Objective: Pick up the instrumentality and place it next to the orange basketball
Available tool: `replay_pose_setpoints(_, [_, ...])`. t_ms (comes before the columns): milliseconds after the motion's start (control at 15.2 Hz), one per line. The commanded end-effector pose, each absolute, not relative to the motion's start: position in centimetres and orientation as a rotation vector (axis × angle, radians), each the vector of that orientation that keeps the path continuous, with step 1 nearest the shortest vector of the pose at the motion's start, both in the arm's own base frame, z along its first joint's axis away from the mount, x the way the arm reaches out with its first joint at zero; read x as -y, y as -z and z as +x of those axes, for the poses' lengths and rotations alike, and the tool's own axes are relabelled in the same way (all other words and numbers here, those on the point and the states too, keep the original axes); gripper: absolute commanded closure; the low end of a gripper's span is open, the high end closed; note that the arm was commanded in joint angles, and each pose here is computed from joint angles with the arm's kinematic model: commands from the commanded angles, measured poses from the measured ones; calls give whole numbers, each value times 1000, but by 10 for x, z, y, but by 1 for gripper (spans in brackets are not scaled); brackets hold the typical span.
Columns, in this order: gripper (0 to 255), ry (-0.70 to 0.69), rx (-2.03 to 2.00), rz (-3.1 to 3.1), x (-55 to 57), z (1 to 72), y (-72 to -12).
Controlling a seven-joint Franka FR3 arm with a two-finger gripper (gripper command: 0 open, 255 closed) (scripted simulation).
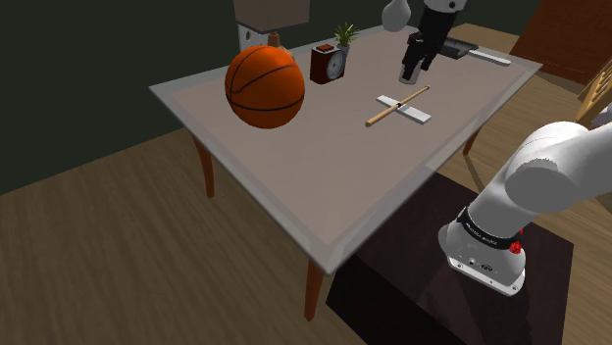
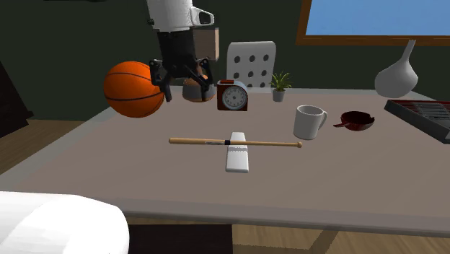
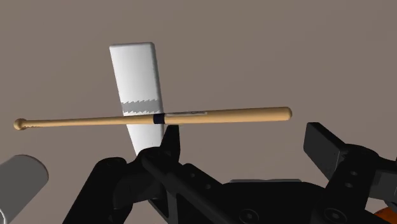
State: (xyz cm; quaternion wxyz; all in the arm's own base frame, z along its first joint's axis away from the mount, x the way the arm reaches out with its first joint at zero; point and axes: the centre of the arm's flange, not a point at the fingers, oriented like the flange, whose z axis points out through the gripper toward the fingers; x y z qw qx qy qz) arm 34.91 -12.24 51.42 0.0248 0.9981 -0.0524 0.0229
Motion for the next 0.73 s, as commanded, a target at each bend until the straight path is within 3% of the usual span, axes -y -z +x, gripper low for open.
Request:
replay_pose_setpoints(0, [0,-63,155,3095,144,353,-493])
replay_pose_setpoints(660, [0,-14,128,3134,241,379,-400])
